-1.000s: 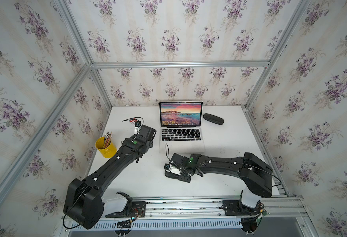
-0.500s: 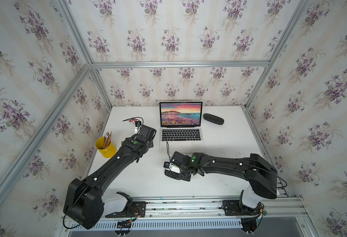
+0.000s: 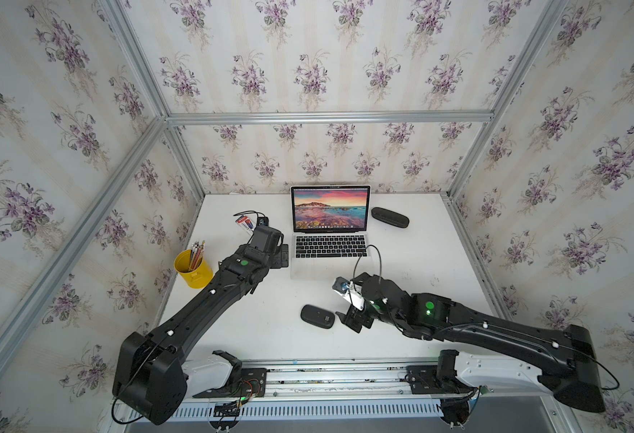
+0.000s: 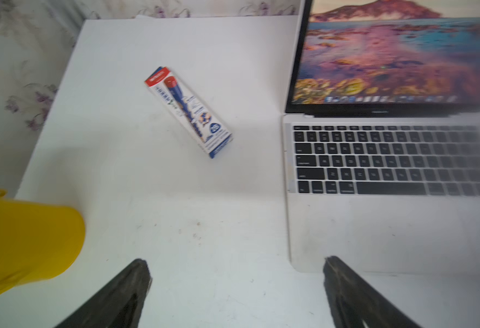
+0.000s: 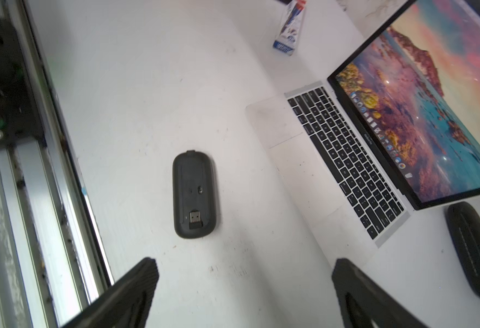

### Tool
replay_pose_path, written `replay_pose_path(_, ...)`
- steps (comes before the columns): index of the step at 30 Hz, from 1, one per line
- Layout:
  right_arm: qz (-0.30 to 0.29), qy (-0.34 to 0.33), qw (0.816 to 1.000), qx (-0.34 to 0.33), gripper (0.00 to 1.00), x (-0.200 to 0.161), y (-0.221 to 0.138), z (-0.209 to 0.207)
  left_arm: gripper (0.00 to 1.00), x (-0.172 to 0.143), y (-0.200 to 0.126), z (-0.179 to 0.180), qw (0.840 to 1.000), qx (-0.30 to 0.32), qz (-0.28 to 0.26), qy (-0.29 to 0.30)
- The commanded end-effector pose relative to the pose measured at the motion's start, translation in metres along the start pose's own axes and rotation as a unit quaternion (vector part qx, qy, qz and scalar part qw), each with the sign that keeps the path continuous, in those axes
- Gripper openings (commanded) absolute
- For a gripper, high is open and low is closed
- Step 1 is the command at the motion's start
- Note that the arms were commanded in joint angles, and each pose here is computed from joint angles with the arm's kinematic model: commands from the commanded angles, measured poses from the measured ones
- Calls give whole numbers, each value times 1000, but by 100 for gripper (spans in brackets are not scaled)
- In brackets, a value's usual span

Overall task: Remove the wireless mouse receiver from the laptop
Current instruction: Insert the USB plug into the mouse.

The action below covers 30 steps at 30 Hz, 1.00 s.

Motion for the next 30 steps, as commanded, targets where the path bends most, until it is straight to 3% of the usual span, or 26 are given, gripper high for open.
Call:
replay_pose_path(1,-119,100,987,36,100,4,-7,1,99,17,-14,-23,980,-171,-70,73)
replay_pose_path(4,-147,113,981,52,100,-13,-6,0,99,20,-32,-33,951,-257,-104,135)
replay_pose_path(6,-144,117,982,9,100,-20,-5,-6,99,22,-44,-37,934,-291,-132,160)
replay_pose_path(8,-141,127,980,-57,99,-21,-7,-19,99,22,-54,-44,904,-338,-174,198)
replay_pose_path(9,-138,130,978,-82,98,-21,-10,-25,99,20,-59,-49,886,-358,-189,225)
replay_pose_path(13,-150,166,967,-123,97,-13,-28,-45,99,-1,-76,-71,775,-428,-229,405)
replay_pose_path(17,-169,211,957,-105,96,-16,-39,-59,99,-15,-71,-81,729,-408,-160,526)
replay_pose_path(19,-171,234,953,-87,95,-20,-38,-65,99,-29,-64,-86,695,-407,-101,584)
replay_pose_path(22,-167,255,949,-77,95,-24,-34,-73,99,-52,-52,-95,647,-408,-17,644)
replay_pose_path(25,-160,260,950,-70,94,-27,-28,-74,99,-69,-37,-103,608,-394,40,688)
replay_pose_path(30,-152,258,952,-61,94,-29,-21,-73,99,-80,-12,-114,586,-407,64,698)
Point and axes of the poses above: each gripper's point midway between its finger pads, its own y axis out along the fingers, its own z axis along the line the jaws close on, x = y × z, the point moved 10 cm from there along -y, back along the fingers, and after that the axes turned 10 degrees about y, right-handed, at the moved point
